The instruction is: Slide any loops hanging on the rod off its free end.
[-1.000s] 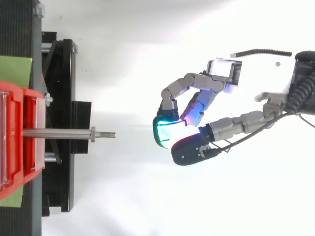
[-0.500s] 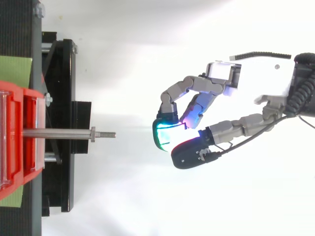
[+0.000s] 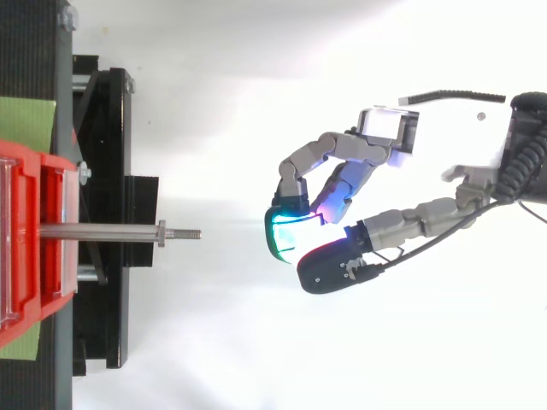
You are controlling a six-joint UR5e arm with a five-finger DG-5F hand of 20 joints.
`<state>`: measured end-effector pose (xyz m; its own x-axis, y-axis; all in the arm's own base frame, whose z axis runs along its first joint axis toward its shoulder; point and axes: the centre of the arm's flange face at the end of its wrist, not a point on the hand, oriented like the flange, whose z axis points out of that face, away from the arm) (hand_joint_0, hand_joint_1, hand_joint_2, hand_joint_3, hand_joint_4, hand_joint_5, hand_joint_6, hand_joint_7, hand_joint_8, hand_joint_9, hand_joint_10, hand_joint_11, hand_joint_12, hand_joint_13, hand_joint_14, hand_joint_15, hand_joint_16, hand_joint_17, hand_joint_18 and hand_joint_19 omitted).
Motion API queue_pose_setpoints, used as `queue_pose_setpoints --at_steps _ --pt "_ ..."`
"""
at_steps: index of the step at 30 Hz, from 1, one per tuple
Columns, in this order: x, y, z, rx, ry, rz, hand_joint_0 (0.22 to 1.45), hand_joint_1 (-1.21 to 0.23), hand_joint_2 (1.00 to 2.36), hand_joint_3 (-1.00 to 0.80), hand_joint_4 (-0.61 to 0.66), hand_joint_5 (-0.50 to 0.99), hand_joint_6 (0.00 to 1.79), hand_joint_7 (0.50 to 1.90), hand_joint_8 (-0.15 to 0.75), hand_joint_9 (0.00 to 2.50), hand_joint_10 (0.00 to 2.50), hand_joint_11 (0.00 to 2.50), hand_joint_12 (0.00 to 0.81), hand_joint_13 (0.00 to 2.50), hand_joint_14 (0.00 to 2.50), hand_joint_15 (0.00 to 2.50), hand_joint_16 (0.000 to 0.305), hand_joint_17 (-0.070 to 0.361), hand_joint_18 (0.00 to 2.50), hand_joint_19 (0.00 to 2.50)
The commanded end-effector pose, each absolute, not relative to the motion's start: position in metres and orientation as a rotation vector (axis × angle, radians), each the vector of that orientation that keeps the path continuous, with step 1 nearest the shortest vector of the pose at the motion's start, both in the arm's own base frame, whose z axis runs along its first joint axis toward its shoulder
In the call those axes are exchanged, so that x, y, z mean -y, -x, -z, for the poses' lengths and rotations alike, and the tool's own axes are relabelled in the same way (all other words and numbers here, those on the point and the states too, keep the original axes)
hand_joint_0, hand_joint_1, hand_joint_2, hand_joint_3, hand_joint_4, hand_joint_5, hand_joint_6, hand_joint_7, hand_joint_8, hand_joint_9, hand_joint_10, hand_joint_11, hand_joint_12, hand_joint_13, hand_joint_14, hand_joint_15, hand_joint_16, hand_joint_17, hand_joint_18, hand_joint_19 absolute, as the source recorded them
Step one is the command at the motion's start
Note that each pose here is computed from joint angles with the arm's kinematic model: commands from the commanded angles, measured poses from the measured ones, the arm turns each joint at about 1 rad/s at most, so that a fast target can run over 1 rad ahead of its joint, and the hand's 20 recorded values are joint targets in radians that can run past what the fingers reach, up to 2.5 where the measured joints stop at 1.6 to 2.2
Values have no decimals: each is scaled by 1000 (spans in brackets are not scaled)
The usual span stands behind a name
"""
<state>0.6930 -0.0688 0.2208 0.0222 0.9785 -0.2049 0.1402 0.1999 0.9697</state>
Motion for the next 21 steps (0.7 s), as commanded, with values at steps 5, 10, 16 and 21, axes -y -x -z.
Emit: queue_pose_setpoints --at_steps 5,10,16,21 --pt "69 -693 -221 -1370 -1170 -963 643 -719 1021 -64 56 -170 889 1184 360 1055 14 625 347 872 11 321 48 108 743 391" --pt "69 -693 -221 -1371 -1171 -962 642 -719 1021 -65 59 -170 888 1193 357 1048 14 619 348 866 13 316 48 107 738 391" --pt "69 -693 -220 -1371 -1171 -962 642 -717 1021 -69 55 -171 888 1185 358 1045 16 612 347 863 11 313 47 107 734 394" --pt "69 -693 -221 -1370 -1170 -963 641 -716 1022 -68 59 -171 886 1195 358 1046 14 609 345 862 11 320 47 106 729 398"
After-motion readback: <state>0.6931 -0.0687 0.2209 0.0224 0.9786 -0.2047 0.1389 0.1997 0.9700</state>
